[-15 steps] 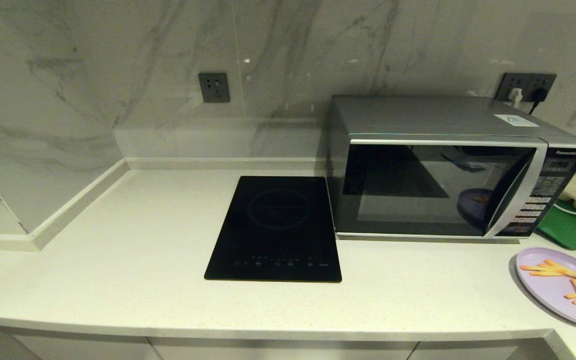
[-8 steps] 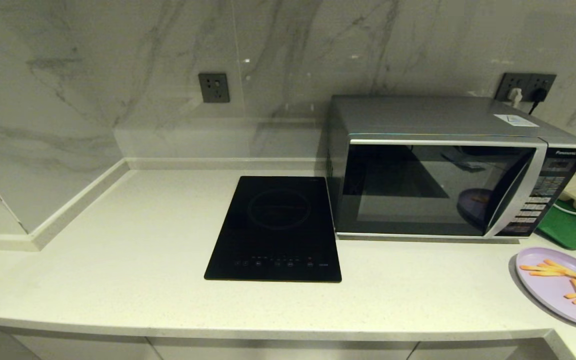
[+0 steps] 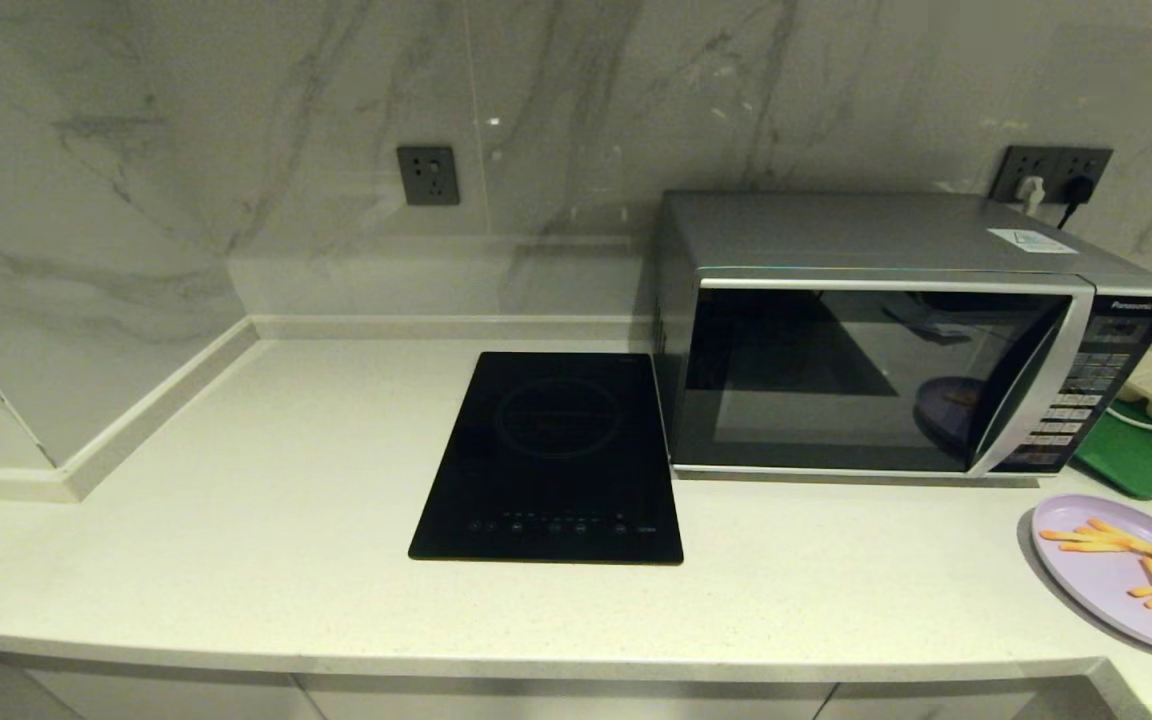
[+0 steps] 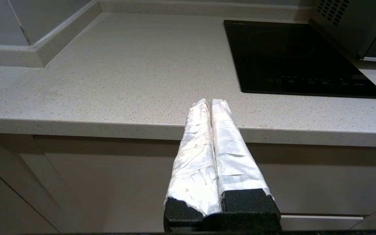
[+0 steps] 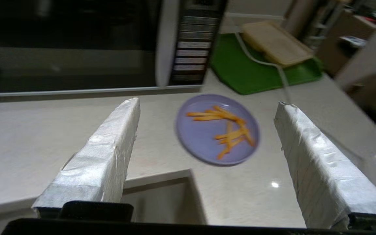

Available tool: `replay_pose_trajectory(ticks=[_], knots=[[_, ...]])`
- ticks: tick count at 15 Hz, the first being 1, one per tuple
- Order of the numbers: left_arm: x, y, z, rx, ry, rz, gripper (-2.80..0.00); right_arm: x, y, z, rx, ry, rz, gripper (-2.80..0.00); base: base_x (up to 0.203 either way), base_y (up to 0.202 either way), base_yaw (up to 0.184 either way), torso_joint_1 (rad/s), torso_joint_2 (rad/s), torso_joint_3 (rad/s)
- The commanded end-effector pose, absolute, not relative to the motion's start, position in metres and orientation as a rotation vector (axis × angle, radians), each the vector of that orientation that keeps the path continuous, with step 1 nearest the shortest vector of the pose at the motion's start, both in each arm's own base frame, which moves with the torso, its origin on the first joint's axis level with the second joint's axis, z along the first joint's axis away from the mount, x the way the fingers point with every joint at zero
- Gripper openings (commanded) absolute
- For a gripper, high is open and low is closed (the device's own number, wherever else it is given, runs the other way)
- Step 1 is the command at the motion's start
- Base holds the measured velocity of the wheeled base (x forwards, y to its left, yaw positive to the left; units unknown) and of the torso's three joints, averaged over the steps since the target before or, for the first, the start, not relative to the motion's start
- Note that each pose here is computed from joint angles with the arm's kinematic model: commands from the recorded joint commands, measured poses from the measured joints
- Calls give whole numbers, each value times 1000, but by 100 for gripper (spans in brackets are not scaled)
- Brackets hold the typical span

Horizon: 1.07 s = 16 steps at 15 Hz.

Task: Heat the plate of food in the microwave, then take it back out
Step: Open the microwave oven

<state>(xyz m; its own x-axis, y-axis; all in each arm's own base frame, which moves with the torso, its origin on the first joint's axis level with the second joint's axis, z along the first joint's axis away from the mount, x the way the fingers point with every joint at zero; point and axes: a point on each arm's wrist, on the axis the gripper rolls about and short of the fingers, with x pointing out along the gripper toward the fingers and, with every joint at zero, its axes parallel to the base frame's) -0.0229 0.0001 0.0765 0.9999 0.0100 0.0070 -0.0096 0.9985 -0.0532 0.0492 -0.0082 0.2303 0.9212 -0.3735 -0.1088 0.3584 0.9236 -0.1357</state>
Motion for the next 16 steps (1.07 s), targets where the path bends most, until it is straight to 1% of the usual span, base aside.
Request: replay_pose_trajectory(ticks=[1,5,7,10,14,16], knots=[[-23,0,77,-55,-8,11,-280,125,-11,233,-198,322,-519,0,0,0,0,0,0,0],[-23,0,77,-54,-8,11,-280,209,-12,240,-225,391,-633,0,0,0,0,0,0,0],[-23,0,77,-54,-8,11,-280,238,-11,231,-237,433,-656,0,0,0,0,0,0,0],[-23,0,77,-54,-8,11,-280,263,-5,200,-300,541,-704,0,0,0,0,0,0,0],[-23,0,77,-54,-8,11,-280,282,5,172,-312,599,-738,0,0,0,0,0,0,0],[-23,0,77,-55,-8,11,-280,286,11,169,-299,595,-729,0,0,0,0,0,0,0]])
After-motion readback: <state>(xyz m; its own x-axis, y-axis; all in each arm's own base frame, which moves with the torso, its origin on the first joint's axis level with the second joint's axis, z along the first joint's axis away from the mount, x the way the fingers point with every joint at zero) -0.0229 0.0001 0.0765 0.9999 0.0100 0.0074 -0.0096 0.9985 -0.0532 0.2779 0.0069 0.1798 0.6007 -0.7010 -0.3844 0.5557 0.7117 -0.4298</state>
